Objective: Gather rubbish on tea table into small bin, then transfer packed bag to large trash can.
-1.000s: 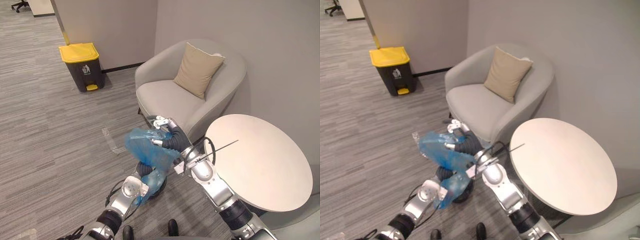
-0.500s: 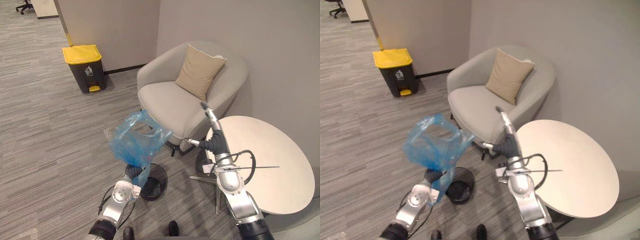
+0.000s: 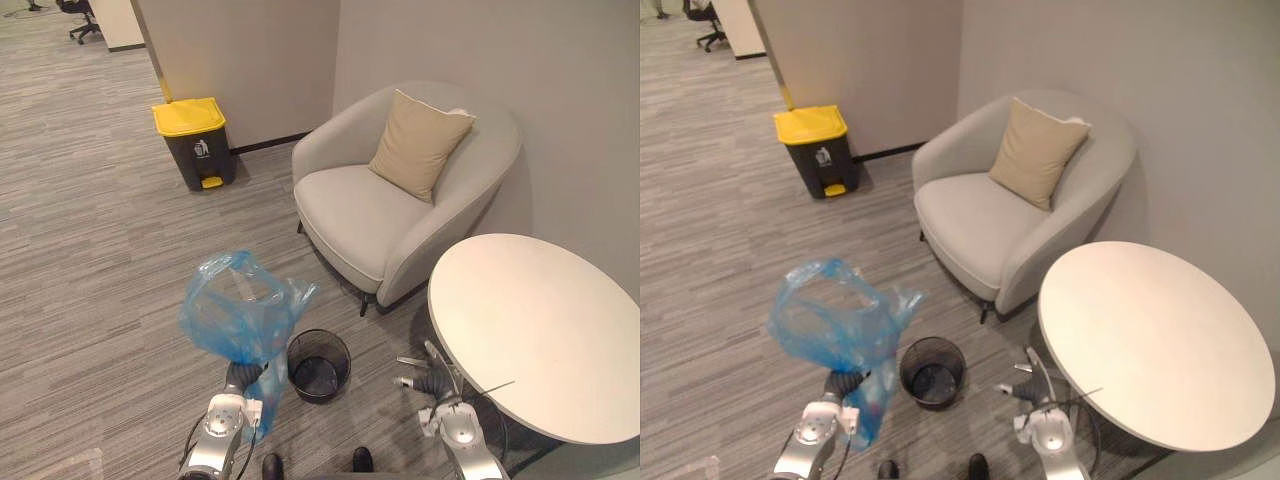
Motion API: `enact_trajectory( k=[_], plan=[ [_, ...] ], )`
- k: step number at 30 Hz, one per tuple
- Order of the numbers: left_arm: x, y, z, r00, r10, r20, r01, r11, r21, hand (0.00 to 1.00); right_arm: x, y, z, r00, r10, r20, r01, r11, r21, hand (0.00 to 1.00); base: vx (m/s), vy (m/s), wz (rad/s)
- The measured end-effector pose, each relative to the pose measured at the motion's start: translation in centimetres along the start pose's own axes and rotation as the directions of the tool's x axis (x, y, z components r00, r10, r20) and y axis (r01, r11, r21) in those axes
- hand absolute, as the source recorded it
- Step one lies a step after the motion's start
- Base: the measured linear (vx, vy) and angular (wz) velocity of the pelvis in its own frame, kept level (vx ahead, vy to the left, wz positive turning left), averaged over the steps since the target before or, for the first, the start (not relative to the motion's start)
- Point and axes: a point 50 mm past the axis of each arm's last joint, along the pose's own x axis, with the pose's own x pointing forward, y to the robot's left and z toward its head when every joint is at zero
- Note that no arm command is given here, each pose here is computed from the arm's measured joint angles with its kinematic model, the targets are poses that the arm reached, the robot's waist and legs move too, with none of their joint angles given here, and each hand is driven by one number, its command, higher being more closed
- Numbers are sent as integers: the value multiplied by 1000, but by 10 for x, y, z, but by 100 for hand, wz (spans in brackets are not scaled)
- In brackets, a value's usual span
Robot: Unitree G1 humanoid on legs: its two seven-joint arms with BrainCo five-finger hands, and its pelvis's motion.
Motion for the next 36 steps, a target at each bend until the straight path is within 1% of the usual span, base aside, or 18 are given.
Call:
enact_trajectory(
  k=[5, 8, 12, 15, 18, 19, 22, 24, 28, 33, 36],
  plan=[
    [-6, 11, -22, 995, 48, -91, -52, 998, -38, 100, 1, 4, -18, 995, 22, -99, -21, 1000, 7, 0, 17, -1, 2],
    [-9, 12, -36, 987, 50, -156, -57, 997, -44, 100, 1, 7, -27, 988, 34, -153, -34, 999, 1, 0, 5, 1, -2],
    [-11, 19, -43, 978, 80, -195, -92, 994, -58, 100, 5, 7, -24, 986, 35, -161, -36, 999, -3, 0, 0, 5, -15],
    [-6, 20, -37, 980, 83, -179, -95, 994, -56, 100, 9, 6, -20, 987, 25, -158, -26, 1000, -7, 0, -23, 9, 3],
    [2, 20, -20, 989, 84, -118, -92, 994, -64, 100, 10, 7, -18, 988, 23, -155, -22, 1000, 9, 0, -32, 9, 56],
    [7, 20, -8, 994, 84, -75, -90, 993, -72, 100, 8, 9, -21, 986, 26, -163, -25, 1000, 7, 0, 5, -20, 81],
    [7, 21, 0, 995, 93, -39, -96, 991, -88, 100, 7, 9, -22, 986, 28, -167, -27, 1000, 6, 0, 8, -73, 67],
    [7, 16, 0, 995, 88, -38, -92, 989, -117, 100, 20, 3, 1, 996, 5, -93, -5, 1000, -2, 0, -118, -88, 30],
    [6, 3, 0, 997, 58, -42, -63, 987, -145, 100, 25, 0, 13, 998, -15, -54, 15, 1000, -2, 0, -115, -90, 69],
    [11, -5, 14, 1000, 24, 9, -22, 990, -137, 100, 24, -2, 11, 997, -42, -66, 43, 999, 11, 0, -154, 4, 102],
    [11, -14, 16, 1000, -14, 15, 15, 993, -119, 100, 15, -8, -10, 990, -60, -130, 62, 998, 9, 0, -77, 150, 98]
  ],
)
